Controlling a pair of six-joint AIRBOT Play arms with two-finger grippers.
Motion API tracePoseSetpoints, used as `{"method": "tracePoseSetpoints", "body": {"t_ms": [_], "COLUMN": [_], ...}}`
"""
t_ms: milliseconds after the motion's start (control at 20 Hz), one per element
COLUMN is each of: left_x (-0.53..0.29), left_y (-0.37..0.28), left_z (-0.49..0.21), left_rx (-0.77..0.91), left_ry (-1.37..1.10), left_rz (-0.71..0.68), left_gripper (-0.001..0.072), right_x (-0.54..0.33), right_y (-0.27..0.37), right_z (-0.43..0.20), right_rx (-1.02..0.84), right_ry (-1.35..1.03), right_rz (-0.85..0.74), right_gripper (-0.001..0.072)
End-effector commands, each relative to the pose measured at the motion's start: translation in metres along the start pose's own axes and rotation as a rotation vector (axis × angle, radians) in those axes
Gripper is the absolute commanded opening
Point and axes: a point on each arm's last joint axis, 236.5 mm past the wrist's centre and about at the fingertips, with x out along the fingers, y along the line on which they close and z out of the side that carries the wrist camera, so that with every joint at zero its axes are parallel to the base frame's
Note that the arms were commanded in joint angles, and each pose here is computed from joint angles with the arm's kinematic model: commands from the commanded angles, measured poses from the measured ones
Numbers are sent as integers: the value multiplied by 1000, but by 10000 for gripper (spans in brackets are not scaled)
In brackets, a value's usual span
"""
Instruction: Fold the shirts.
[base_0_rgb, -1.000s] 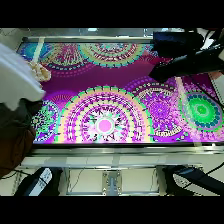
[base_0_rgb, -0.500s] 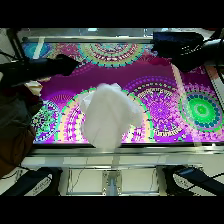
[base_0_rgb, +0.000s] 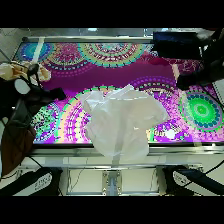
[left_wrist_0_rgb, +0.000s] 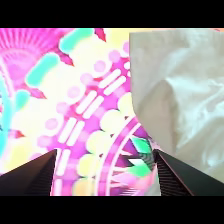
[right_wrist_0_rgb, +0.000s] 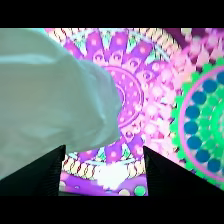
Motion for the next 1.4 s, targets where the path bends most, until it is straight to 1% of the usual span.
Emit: {"method": "tracePoseSetpoints", "body": {"t_ms": [0,100,200,300,400,650,700,750,800,850,900,1000,1150,1200,1300,1350], "left_x": [58,77,96,114,127,143,143,143,143,144,144,143,139,136,129,126], "left_y": [-42,-76,-89,-95,-97,-91,-91,-92,-93,-94,-95,-95,-96,-95,-94,-94], "left_z": [-23,-17,-19,-31,-40,-21,-19,-17,-15,-15,-16,-16,-6,-2,5,6], "left_rx": [-200,-286,-348,-372,-372,-385,-391,-403,-404,-387,-342,-326,-325,-325,-316,-306], "left_ry": [96,119,152,200,221,106,96,89,84,77,67,65,47,36,14,7], "left_rz": [-281,-451,-517,-530,-511,-448,-447,-451,-454,-452,-454,-456,-464,-467,-472,-475], "left_gripper": [698,699,698,698,698,694,674,543,332,75,10,9,9,9,9,9], "right_x": [67,86,94,96,97,97,97,97,97,97,97,98,109,119,145,159], "right_y": [9,21,28,24,18,16,16,16,15,15,14,11,-12,-19,-30,-27], "right_z": [-57,-59,-49,-36,-29,-22,-21,-19,-17,-15,-12,-7,-11,-19,-50,-65], "right_rx": [82,100,118,121,112,109,108,106,106,107,108,105,76,101,268,356], "right_ry": [186,171,117,64,29,0,-5,-11,-19,-30,-40,-64,-72,-61,15,57], "right_rz": [94,137,166,153,131,124,123,122,120,118,116,105,12,1,35,94], "right_gripper": [551,552,552,552,552,551,552,551,551,551,552,551,551,550,549,549]}}
